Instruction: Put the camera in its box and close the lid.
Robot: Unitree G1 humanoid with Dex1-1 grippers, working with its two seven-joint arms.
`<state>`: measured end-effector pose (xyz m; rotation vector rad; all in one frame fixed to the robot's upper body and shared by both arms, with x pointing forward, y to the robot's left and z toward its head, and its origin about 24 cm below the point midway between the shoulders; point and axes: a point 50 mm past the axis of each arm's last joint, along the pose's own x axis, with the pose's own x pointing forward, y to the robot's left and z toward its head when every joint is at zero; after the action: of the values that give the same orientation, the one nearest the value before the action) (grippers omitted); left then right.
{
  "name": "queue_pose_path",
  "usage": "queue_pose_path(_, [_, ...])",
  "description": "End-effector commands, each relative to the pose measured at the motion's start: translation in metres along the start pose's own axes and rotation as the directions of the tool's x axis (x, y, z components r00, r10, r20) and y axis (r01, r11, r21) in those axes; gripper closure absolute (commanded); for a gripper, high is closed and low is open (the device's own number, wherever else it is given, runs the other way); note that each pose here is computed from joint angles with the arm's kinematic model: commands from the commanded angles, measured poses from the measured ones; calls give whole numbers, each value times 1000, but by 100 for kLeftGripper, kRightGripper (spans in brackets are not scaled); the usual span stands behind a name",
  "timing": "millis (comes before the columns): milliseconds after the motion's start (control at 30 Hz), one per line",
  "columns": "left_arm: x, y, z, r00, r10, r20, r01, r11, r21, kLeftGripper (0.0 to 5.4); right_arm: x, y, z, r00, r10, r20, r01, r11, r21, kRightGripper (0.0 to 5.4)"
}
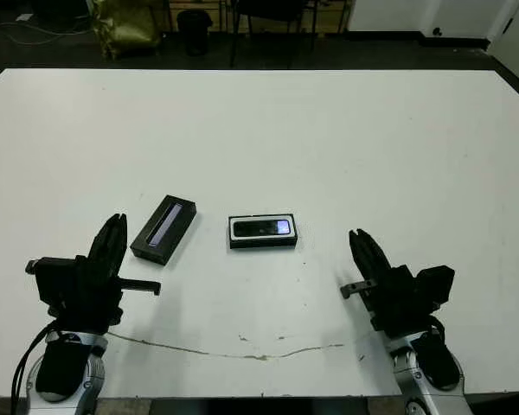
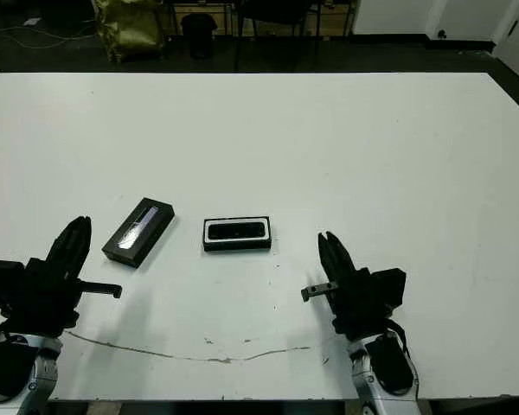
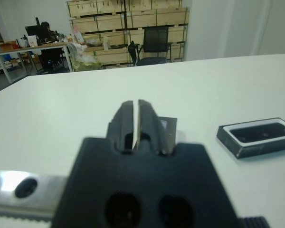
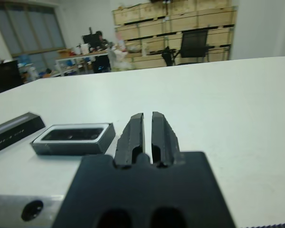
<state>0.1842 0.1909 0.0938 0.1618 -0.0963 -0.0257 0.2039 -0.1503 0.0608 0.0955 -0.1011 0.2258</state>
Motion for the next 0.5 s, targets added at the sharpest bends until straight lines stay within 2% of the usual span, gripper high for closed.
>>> queue_pose_path(33, [-2, -2, -3, 997, -51, -53, 51, 999, -7, 540, -2, 1, -2, 999, -22, -30, 22, 1000, -3, 538])
queue_pose_path(133, [-2, -6, 1, 980, -178, -89, 178, 984, -13, 501, -1, 0, -3, 1000, -4, -19, 4, 1000, 5, 540])
queue_pose_path(233, [-4, -7, 1, 949, -288, -124, 291, 957, 3, 431, 0, -1, -5, 1000, 5, -21, -5, 1000, 4, 540])
queue_pose_path(500, [-4, -8, -4, 941, -303, -148, 317, 945, 79, 237, 0, 0, -2, 1000, -6, -15, 6, 1000, 9, 540])
